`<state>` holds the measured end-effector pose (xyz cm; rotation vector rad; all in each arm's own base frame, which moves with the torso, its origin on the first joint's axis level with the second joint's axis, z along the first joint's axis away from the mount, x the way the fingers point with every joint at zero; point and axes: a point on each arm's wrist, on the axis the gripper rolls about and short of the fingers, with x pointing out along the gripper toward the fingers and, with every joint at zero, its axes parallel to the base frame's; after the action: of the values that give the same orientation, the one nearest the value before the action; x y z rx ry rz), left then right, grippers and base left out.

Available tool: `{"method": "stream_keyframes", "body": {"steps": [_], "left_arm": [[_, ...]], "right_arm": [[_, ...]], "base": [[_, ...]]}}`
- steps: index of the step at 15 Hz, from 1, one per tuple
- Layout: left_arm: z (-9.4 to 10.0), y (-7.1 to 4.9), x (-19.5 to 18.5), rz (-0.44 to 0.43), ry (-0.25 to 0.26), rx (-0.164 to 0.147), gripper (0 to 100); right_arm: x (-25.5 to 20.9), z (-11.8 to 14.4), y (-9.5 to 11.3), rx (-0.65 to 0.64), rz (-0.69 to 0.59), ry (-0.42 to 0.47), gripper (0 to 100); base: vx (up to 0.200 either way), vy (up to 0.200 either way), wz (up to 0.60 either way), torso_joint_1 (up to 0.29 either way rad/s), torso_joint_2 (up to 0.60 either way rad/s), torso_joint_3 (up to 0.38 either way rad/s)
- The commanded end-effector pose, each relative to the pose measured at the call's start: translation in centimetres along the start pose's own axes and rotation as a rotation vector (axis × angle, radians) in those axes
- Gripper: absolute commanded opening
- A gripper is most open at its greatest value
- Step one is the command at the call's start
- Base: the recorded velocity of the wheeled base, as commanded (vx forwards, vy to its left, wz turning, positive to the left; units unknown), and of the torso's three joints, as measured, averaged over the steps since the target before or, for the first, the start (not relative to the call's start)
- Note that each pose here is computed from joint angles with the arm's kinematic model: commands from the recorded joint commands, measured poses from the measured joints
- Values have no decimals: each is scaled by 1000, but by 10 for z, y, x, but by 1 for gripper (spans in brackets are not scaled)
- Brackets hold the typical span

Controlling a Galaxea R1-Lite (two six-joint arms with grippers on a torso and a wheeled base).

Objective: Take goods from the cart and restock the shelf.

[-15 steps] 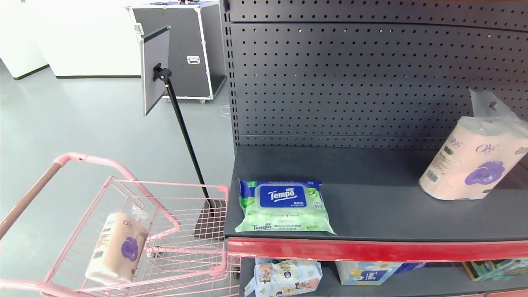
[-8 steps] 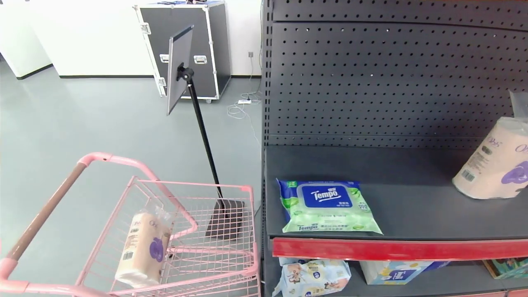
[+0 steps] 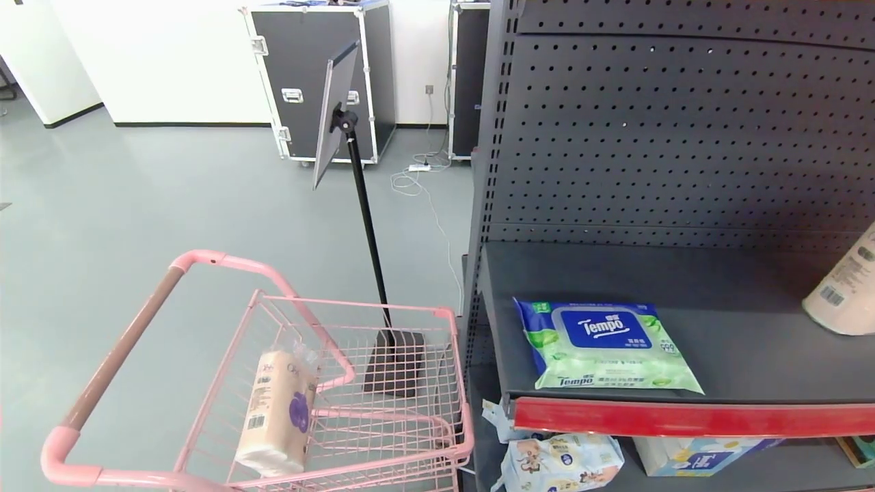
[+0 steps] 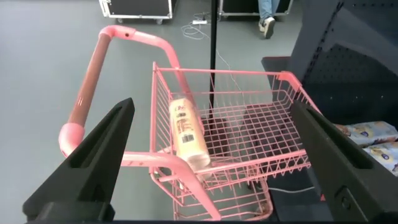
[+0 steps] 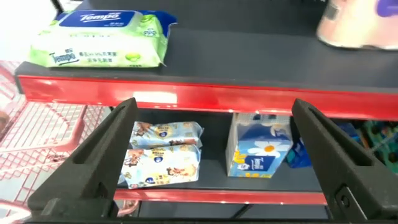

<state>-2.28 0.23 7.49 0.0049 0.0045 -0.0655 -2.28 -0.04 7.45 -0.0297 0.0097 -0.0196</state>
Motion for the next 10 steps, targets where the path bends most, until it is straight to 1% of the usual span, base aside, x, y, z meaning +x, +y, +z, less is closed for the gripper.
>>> {"method": "stream_keyframes", "body": {"steps": [1, 4, 10], "left_arm": [[0, 0, 0, 0, 1, 0, 100], [0, 0, 0, 0, 1, 0, 100], [0, 0, 0, 0, 1, 0, 100]], "right_arm": [[0, 0, 0, -1, -2, 0, 100], [0, 0, 0, 4, -3, 0, 100], [0, 0, 0, 4, -5, 0, 100]], "base": [[0, 0, 0, 0, 0, 0], [0, 0, 0, 0, 0, 0], [0, 0, 0, -133, 327, 189]]}}
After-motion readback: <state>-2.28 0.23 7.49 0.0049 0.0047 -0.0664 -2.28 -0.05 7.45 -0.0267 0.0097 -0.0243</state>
